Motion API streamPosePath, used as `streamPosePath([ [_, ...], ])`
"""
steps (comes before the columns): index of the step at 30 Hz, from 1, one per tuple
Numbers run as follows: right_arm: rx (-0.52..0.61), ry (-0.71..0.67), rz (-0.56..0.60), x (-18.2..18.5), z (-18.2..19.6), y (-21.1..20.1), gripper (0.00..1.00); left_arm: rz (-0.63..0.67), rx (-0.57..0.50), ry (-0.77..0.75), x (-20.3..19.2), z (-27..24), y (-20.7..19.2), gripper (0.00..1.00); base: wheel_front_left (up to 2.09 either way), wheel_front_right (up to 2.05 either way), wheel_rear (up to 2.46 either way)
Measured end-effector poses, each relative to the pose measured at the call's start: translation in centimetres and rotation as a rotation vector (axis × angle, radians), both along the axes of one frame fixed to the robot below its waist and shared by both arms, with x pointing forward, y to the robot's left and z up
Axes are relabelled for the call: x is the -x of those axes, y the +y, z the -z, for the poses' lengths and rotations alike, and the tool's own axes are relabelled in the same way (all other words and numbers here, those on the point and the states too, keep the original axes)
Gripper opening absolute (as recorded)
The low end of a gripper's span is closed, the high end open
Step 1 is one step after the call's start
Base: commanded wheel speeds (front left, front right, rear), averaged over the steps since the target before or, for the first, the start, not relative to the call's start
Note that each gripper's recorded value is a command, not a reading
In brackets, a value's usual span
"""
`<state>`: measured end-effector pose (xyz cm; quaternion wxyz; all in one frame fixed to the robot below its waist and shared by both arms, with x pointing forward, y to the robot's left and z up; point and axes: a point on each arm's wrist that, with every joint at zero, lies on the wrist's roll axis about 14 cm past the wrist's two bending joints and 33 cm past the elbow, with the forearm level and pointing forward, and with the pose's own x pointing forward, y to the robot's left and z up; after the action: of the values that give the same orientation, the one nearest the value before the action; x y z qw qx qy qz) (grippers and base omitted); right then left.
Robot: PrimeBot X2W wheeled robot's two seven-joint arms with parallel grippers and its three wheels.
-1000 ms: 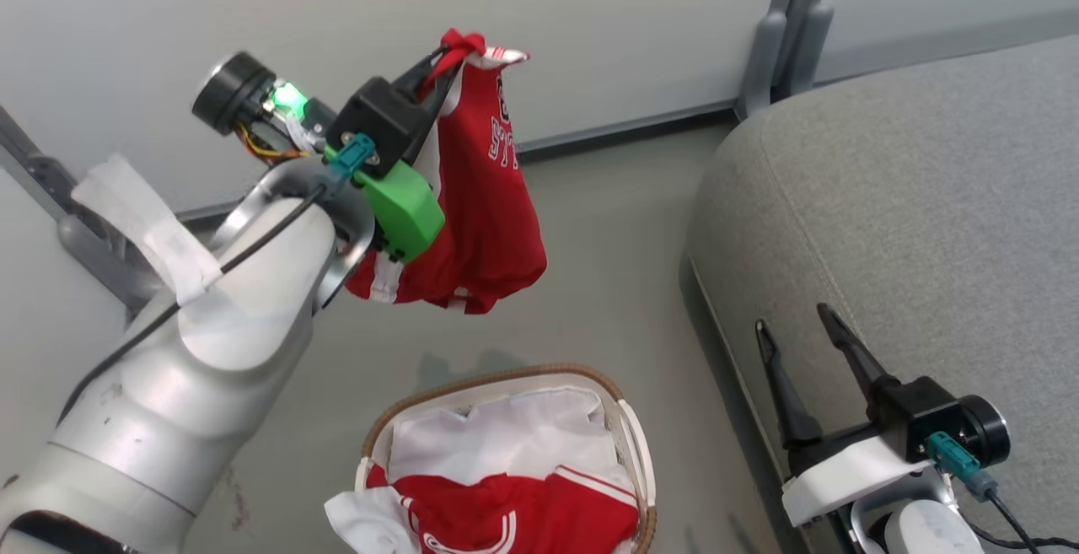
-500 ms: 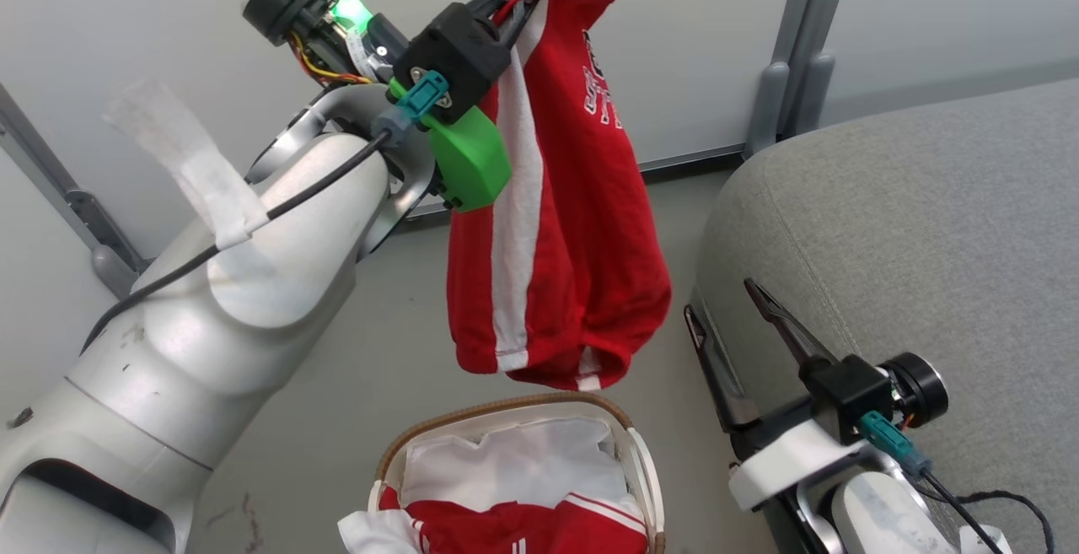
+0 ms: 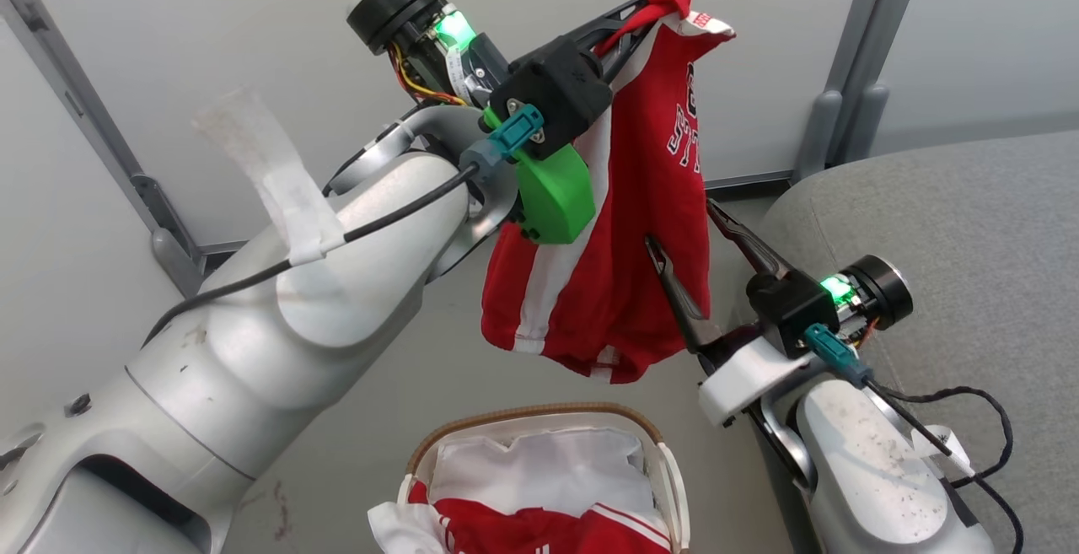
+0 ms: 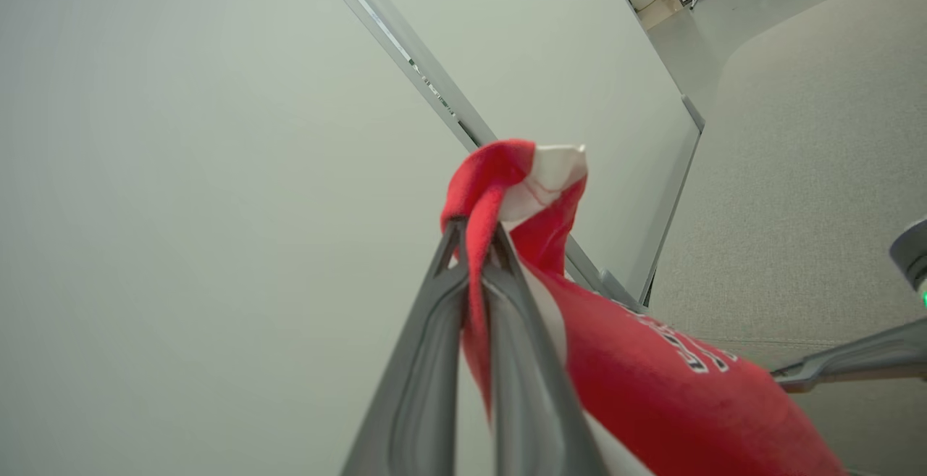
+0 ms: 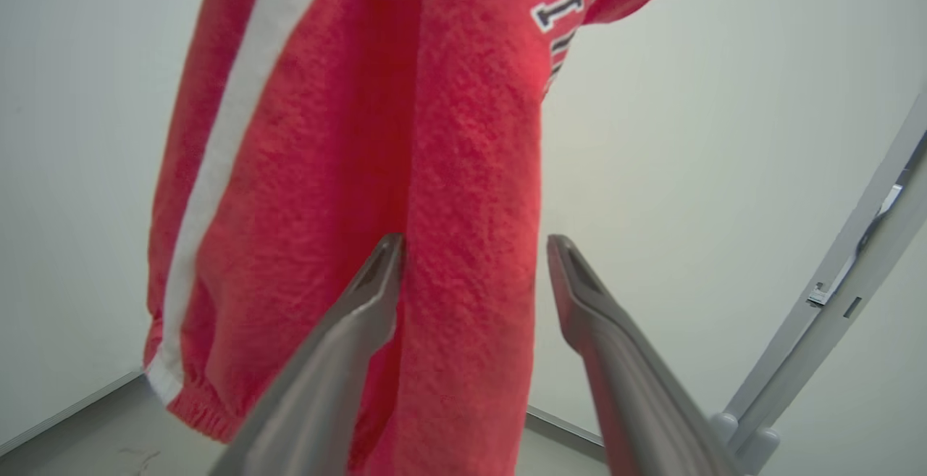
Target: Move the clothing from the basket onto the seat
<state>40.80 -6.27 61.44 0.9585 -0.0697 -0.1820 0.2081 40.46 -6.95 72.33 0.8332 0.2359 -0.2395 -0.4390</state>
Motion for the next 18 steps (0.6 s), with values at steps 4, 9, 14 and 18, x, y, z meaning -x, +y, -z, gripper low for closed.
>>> streamPosePath([
  [4,0.044,0.043,-0.026,-1.0,1.2,1.1,1.0,0.005,-0.001,-0.001,0.4,0.1,0.1,0.0,0.0,0.0,0.0],
  [9,0.077,0.106,-0.057,-2.0,2.8,2.3,0.0,0.009,0.008,0.018,0.4,0.5,0.3,0.0,0.0,0.0,0.0],
  [14,0.057,0.119,-0.06,-2.6,2.7,2.3,0.0,-0.01,0.023,0.053,-0.4,1.4,1.0,0.0,0.0,0.0,0.0],
  [18,0.043,0.121,-0.053,-2.7,2.7,2.0,0.0,-0.036,0.042,0.094,-1.2,2.4,1.8,0.0,0.0,0.0,0.0],
])
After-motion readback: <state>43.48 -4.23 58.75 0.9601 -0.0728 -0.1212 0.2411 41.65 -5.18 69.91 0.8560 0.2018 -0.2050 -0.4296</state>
